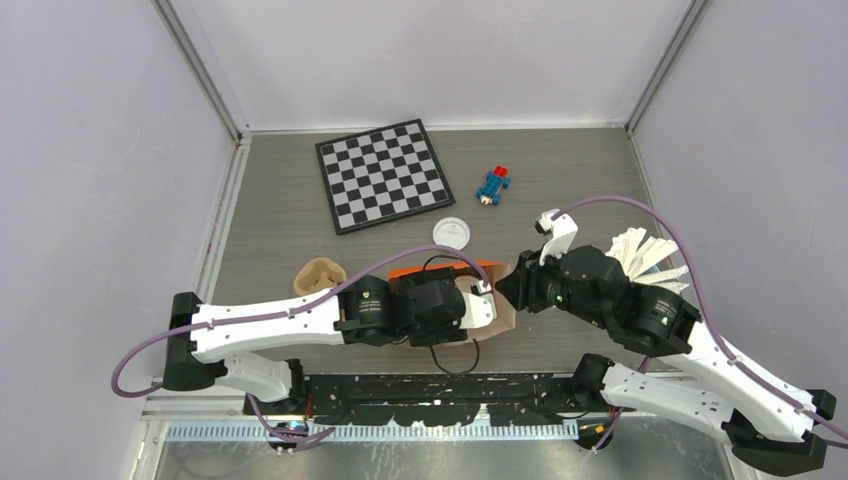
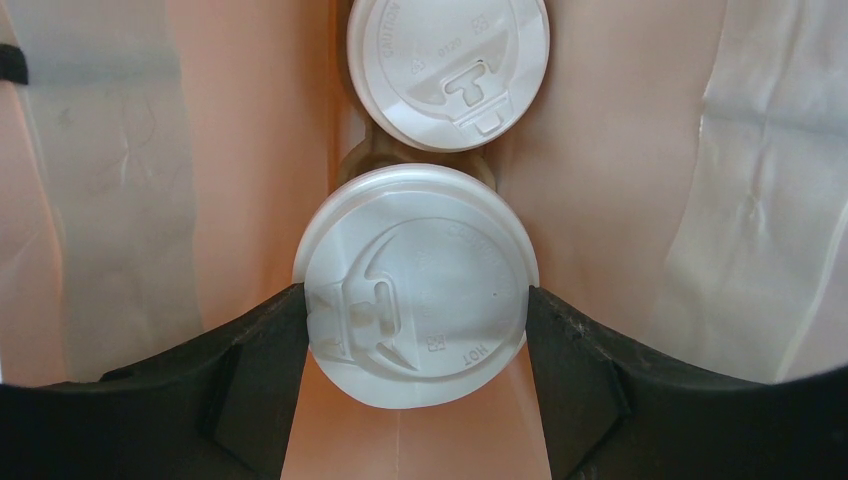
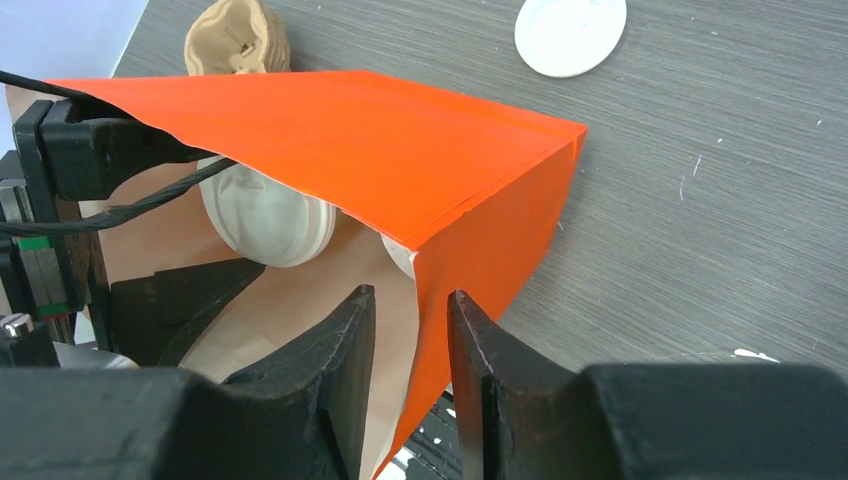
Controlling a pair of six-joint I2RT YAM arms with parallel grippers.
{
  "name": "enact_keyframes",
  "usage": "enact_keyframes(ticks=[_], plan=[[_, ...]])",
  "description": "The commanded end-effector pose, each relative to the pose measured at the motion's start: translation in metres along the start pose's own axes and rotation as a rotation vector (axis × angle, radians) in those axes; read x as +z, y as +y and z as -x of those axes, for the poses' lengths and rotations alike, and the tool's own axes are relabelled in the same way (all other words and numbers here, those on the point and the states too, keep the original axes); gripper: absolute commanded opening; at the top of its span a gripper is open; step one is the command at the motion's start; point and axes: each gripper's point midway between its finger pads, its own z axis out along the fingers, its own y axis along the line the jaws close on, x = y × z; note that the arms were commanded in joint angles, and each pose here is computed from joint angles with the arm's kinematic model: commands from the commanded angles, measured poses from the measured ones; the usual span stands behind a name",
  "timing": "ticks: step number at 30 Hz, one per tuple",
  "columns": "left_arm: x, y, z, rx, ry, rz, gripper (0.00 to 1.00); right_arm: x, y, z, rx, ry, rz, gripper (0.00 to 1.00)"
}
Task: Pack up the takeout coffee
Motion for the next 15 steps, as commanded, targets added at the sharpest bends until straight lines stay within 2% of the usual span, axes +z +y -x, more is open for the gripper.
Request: enact_keyframes(ticks=[1,3,5,7,10,15], plan=[[0.003,0.003,0.010,-0.019,-0.029,0.031,0.37,0.001,0.003,0.005,0.022,-0.004,-0.014,0.38],[0.003,0.003,0.010,-0.021,-0.027,0.032,0.37,0.001,0.000,0.002,0.022,0.010,-0.029,0.33],[0.003,0.003,0.010,-0.021,-0.028,0.031,0.37,0.000,-0.002,0.001,0.013,0.004,-0.034,0.15],[0.001,0.004,0.008,-0.012,-0.026,0.030,0.37,-0.001,-0.007,0.000,-0.013,-0.010,-0.045,0.05],[-0.002,0.004,0.005,0.024,-0.023,0.014,0.38,-0.002,-0.007,-0.003,-0.062,-0.017,-0.018,0.01],[-0.004,0.001,0.004,0.071,-0.012,-0.015,0.38,0.000,-0.005,-0.010,-0.116,0.005,0.018,0.00]])
